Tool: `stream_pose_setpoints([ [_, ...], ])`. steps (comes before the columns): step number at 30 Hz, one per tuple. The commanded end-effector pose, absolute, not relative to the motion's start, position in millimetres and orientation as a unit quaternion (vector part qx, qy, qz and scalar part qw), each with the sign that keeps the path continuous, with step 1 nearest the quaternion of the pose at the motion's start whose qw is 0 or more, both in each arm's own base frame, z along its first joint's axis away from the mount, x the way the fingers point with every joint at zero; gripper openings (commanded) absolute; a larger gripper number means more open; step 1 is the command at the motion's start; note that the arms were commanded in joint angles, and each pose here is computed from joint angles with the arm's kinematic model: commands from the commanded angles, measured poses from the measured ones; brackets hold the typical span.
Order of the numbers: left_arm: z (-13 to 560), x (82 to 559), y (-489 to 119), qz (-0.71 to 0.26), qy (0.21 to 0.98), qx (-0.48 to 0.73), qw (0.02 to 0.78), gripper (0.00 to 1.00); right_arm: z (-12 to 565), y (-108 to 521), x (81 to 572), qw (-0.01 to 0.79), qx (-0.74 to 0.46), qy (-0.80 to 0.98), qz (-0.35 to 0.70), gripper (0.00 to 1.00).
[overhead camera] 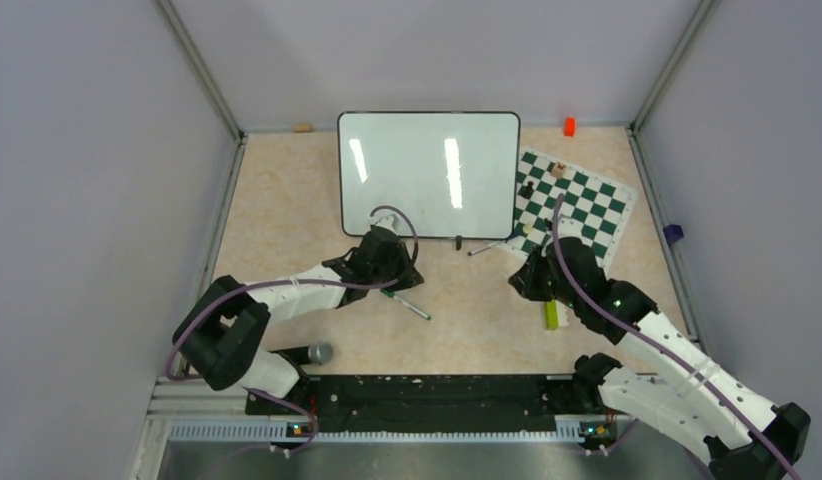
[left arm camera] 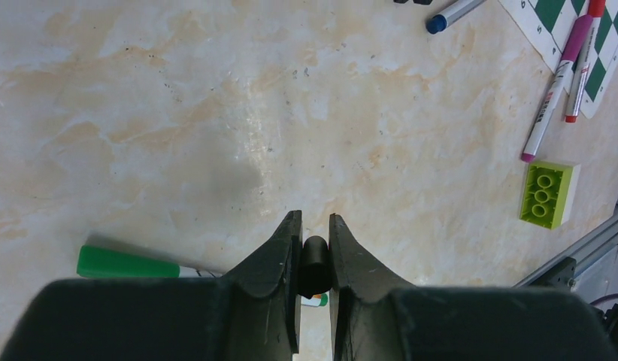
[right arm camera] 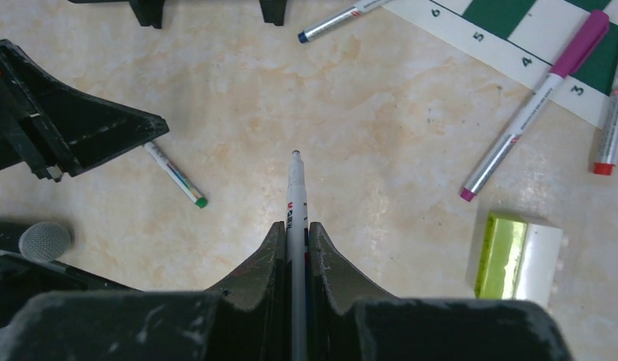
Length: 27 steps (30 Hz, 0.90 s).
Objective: Write a sentence on the whiteboard
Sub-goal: Place the pen cap at the center of the board.
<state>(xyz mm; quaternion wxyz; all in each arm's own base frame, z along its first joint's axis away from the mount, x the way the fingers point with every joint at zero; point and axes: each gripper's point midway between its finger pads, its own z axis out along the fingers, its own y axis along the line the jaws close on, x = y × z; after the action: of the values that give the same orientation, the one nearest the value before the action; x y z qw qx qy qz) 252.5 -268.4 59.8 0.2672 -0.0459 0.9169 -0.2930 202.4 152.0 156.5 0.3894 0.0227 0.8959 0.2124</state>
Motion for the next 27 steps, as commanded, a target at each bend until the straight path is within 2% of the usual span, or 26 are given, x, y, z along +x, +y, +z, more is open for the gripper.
stream_pose_setpoints([
  [1, 84.7, 272.3, -287.7, -0.326, 0.892, -0.027, 0.313, 0.14, 157.3, 133.3, 202.0, 0.394, 0.053, 0.900, 0.176, 0.00],
  [5, 88.1, 272.5, -289.4, -0.326, 0.891, -0.024, 0.315, 0.28, 158.4, 130.6, 203.6, 0.398, 0.063, 0.899, 0.171, 0.00],
  [7, 91.2, 272.8, -288.5, -0.326, 0.891, -0.026, 0.315, 0.42, 157.8, 124.0, 207.2, 0.401, 0.082, 0.899, 0.153, 0.00],
  [13, 108.9, 269.7, -281.5, -0.325, 0.885, -0.019, 0.333, 0.71, 155.4, 101.5, 216.9, 0.372, 0.134, 0.917, 0.052, 0.00],
  [16, 120.0, 273.5, -270.3, -0.308, 0.879, -0.012, 0.363, 0.73, 161.9, 107.2, 224.5, 0.358, 0.118, 0.926, 0.037, 0.00],
  [20, 135.0, 285.9, -238.1, -0.250, 0.875, -0.018, 0.414, 0.74, 182.8, 114.4, 239.9, 0.389, 0.112, 0.913, 0.050, 0.00],
  [24, 159.0, 300.5, -202.1, -0.268, 0.851, -0.040, 0.451, 0.73, 198.9, 120.4, 259.0, 0.448, 0.095, 0.886, 0.073, 0.00],
  [27, 177.1, 318.3, -166.3, -0.290, 0.815, -0.081, 0.494, 0.73, 209.1, 112.0, 280.0, 0.460, 0.132, 0.875, 0.071, 0.00],
])
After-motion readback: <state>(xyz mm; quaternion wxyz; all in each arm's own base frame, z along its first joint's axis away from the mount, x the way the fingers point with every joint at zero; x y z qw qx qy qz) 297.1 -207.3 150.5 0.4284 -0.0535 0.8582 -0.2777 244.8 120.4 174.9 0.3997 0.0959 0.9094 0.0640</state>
